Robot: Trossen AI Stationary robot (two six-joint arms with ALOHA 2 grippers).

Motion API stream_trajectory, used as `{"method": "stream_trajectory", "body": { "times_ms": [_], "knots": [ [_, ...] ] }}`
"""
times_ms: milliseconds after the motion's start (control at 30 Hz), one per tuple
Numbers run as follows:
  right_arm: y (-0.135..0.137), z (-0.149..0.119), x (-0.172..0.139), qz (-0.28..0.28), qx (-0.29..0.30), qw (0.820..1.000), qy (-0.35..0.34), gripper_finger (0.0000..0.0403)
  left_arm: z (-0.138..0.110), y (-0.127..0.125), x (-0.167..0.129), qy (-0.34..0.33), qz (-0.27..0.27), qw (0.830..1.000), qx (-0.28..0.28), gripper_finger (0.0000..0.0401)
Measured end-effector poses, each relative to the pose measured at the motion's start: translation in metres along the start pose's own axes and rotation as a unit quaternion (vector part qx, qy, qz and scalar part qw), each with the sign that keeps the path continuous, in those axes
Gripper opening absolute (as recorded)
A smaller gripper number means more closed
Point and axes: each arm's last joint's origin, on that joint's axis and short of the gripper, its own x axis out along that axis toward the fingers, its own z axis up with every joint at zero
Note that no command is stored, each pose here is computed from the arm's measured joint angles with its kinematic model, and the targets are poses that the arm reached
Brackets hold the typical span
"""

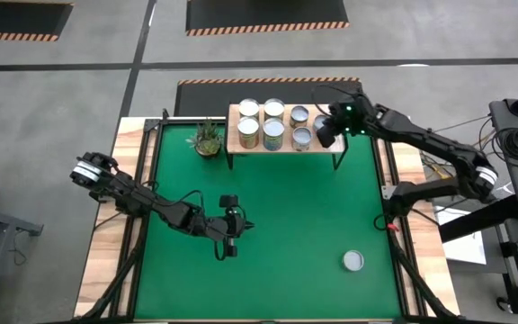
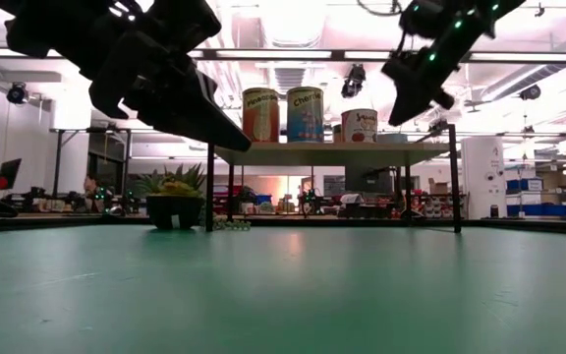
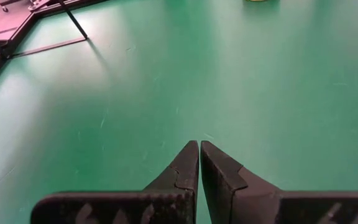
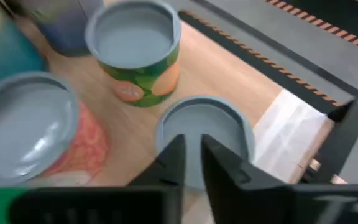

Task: Pick and place cans onto a shelf
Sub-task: Put the canned tuna on the shelf

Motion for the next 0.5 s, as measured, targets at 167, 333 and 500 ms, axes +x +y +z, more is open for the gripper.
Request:
{"method": "stream_trajectory", "body": {
  "times_ms": [167, 333, 500],
  "knots": [
    [0.0, 0.002, 0.026, -0.014, -0.013, 0.999, 0.029, 0.0014, -0.002, 0.0, 0.0, 0.002, 0.0, 1.0, 0.001, 0.0],
    [-0.003, 0.011, 0.042, -0.029, -0.008, 0.999, 0.04, 0.0013, -0.002, 0.0, 0.0, 0.003, 0.0, 1.0, 0.001, 0.0],
    [-0.005, 0.019, 0.05, -0.064, 0.013, 0.997, 0.051, 0.0013, -0.002, 0.0, 0.0, 0.003, 0.0, 1.0, -0.001, 0.0]
  ]
}}
